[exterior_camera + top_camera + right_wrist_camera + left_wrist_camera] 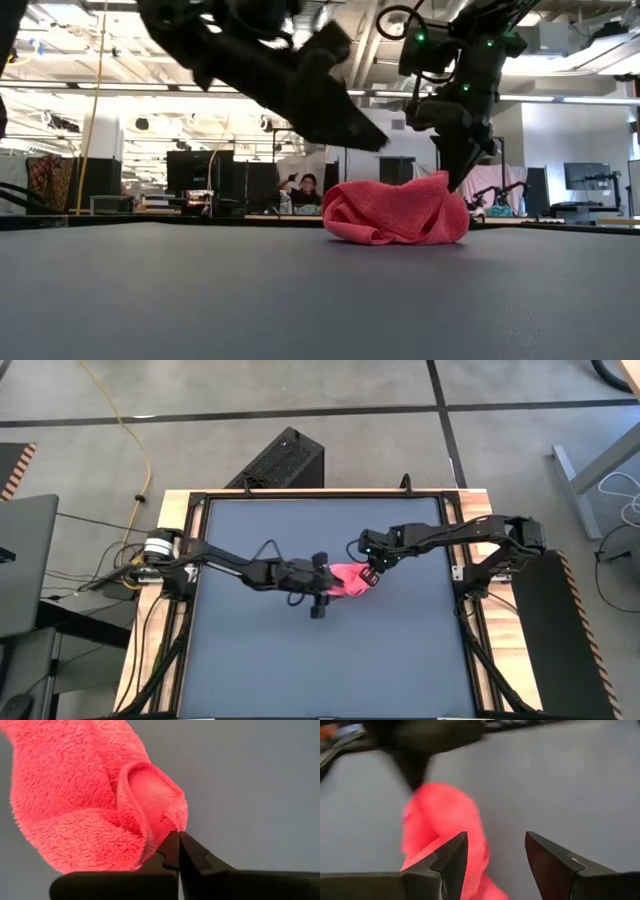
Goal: Roll towel
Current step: Fold the pink towel
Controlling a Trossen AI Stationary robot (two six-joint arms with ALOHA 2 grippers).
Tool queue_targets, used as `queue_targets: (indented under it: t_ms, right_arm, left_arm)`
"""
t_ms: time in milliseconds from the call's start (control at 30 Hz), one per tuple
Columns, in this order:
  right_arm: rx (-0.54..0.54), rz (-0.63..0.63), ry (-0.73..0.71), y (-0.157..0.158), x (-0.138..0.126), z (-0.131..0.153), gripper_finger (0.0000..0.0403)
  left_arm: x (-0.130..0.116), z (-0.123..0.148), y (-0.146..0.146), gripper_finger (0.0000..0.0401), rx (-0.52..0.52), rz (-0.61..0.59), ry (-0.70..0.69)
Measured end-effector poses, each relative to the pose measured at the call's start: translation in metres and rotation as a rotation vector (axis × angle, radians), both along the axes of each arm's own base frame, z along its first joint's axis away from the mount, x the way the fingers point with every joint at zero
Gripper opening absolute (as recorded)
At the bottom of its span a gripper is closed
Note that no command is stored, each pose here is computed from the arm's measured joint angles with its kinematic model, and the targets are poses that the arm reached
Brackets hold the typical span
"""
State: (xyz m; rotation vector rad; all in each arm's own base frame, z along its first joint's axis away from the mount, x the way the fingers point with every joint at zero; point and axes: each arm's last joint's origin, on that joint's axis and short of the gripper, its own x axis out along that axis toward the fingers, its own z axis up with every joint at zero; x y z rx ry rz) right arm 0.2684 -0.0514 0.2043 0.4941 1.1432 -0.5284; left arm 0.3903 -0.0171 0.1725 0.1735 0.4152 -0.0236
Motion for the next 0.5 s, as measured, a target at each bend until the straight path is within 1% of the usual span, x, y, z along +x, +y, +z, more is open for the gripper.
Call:
queue_targets:
  t_ms: [67, 167, 300, 400, 500]
  right_arm:
    - [0.001, -0.006, 0.003, -0.002, -0.001, 0.0, 0.0014]
    - [0.002, -0.014, 0.01, -0.004, -0.002, -0.001, 0.0014]
    - [-0.001, 0.001, 0.02, -0.004, -0.002, -0.001, 0.0014]
    - [-0.001, 0.008, 0.023, -0.003, -0.002, -0.001, 0.0015]
    - [-0.001, 0.016, 0.031, -0.002, -0.003, -0.001, 0.0015]
  left_arm:
    - [0.011, -0.012, -0.003, 0.0187, 0.076, -0.061, 0.081]
    - [0.027, -0.017, -0.005, 0.0187, 0.163, -0.114, 0.142]
    - [0.042, -0.021, -0.005, 0.0187, 0.281, -0.124, 0.205]
    - [0.05, -0.032, -0.002, 0.0187, 0.31, -0.107, 0.256]
    - [0.059, -0.037, 0.005, 0.0187, 0.305, -0.096, 0.288]
